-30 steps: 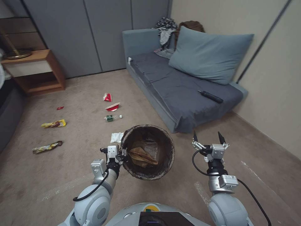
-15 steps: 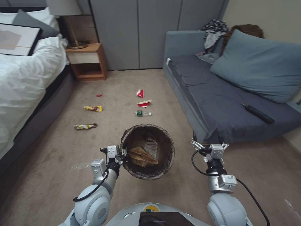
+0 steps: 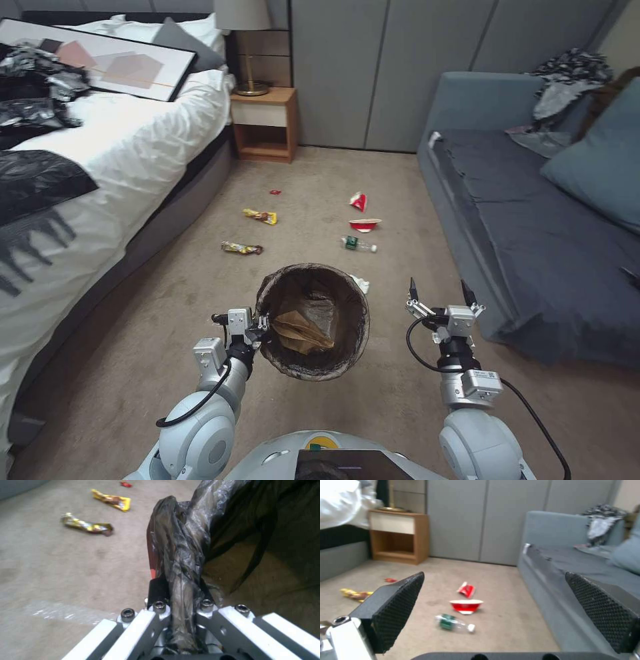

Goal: Pick up the trash bin, then pick up the garbage from the floor and place it into the trash bin.

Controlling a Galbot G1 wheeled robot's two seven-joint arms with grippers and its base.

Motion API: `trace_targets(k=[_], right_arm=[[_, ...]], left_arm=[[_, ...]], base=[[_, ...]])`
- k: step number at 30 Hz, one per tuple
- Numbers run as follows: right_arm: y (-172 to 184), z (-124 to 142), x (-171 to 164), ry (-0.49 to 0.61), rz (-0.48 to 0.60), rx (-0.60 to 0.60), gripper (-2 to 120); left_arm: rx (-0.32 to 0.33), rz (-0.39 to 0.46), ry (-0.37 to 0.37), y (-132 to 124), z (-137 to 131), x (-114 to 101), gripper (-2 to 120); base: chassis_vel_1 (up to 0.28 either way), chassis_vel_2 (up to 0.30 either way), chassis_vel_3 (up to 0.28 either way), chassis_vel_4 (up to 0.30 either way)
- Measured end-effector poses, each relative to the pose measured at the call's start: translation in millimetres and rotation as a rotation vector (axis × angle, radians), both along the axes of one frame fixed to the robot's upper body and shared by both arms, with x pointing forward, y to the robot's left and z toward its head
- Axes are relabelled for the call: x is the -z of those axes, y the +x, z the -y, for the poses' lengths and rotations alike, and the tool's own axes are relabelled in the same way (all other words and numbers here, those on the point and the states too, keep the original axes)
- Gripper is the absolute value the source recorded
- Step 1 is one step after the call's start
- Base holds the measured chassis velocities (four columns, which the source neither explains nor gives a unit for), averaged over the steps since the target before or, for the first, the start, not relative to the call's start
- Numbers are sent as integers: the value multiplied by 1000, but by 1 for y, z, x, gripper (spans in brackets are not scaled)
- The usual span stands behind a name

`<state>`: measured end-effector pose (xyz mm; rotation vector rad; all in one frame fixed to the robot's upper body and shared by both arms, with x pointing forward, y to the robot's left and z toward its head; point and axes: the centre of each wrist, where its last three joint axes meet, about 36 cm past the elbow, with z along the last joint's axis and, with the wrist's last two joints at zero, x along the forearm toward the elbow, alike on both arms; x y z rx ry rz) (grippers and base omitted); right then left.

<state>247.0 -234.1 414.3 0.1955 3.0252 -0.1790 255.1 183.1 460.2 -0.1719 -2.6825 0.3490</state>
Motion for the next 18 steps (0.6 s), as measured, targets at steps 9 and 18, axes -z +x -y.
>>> trace_targets(k=[9,18], right_arm=[[1,-1,-1,5,-1,12,100],[2,-1,-3,7,3,25,100]], left_arm=[[-1,1,2,-1,0,0,2],[-6,7,0,-2,1,-1,2]], base=[[24,32,22,25],[0,0,0,0]])
